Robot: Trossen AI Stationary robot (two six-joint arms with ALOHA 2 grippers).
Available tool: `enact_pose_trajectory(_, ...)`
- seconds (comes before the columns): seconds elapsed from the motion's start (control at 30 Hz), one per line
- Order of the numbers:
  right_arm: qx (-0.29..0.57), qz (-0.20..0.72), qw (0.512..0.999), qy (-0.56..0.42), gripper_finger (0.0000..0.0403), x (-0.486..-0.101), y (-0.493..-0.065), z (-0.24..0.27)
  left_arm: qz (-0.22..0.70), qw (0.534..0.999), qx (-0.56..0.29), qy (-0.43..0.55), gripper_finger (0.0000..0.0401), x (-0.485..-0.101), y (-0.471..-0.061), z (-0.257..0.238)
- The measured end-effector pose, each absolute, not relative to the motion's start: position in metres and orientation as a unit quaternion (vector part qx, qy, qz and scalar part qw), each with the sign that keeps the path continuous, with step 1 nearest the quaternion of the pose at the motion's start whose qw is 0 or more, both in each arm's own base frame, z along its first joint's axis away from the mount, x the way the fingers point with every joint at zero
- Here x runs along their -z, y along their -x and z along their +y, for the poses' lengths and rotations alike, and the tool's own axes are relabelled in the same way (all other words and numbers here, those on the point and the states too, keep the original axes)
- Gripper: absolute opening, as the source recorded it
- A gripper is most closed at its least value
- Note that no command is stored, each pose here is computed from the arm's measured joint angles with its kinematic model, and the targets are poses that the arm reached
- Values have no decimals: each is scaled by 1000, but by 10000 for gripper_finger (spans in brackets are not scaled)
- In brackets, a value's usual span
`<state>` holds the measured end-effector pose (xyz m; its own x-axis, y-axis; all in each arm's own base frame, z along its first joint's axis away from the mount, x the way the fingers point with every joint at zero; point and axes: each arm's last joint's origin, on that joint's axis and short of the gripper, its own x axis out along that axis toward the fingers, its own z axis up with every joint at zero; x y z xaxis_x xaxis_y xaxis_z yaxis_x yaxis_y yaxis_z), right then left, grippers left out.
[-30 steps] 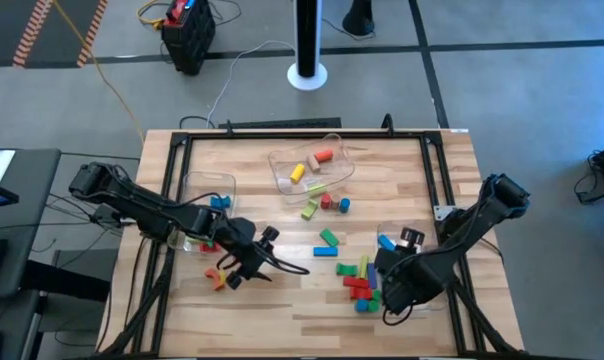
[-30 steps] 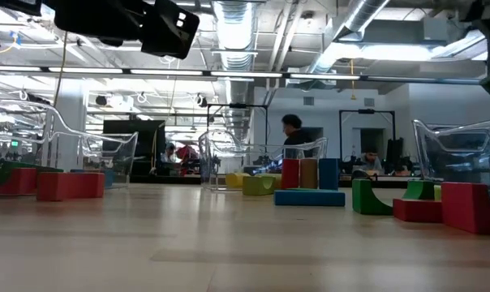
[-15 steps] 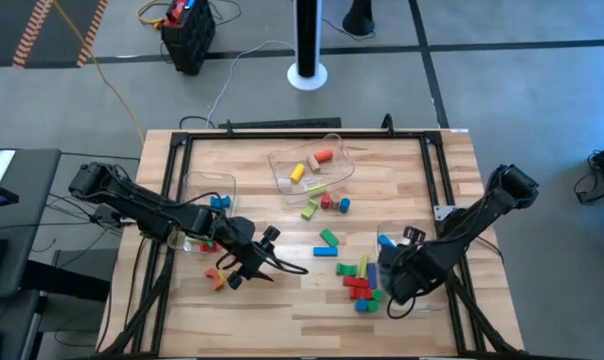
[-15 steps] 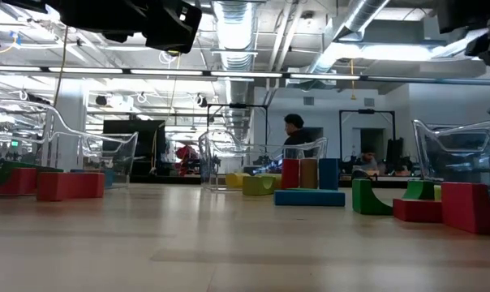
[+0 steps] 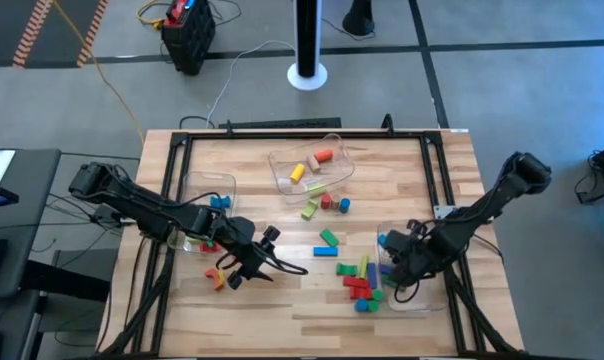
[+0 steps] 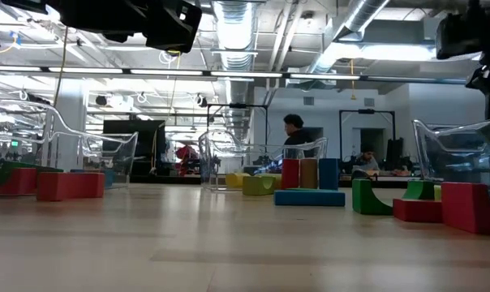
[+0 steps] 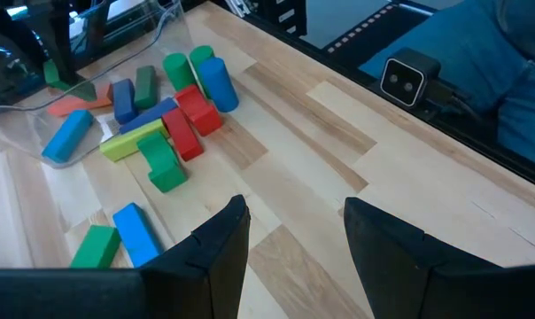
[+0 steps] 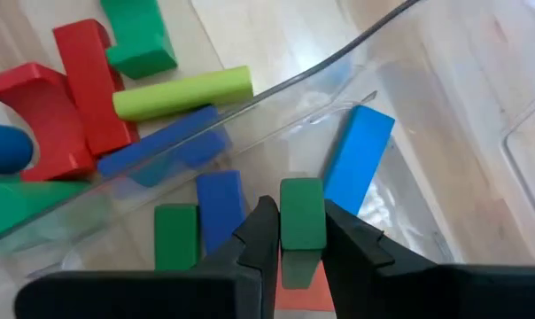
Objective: Sort blocks by size
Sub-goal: Put the green rectangular block into the right transparent bin
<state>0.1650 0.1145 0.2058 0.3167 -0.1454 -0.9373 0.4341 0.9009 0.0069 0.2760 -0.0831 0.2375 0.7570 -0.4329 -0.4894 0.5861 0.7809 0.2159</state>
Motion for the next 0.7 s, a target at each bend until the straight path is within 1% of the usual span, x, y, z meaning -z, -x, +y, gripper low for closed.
enact_pose_trajectory(0.47,183,550,803,-142,101,-208,-163,111,211,920,277,-181,180,-237,-276,-83)
enact_pose_trajectory(0.57,183,550,802,-142,110,-208,-163,111,211,920,277,-181,180,-238,-276,-83)
enact_pose_trajectory(0.7,184,550,802,-141,134,-208,-163,111,211,920,277,-181,180,-237,-276,-83)
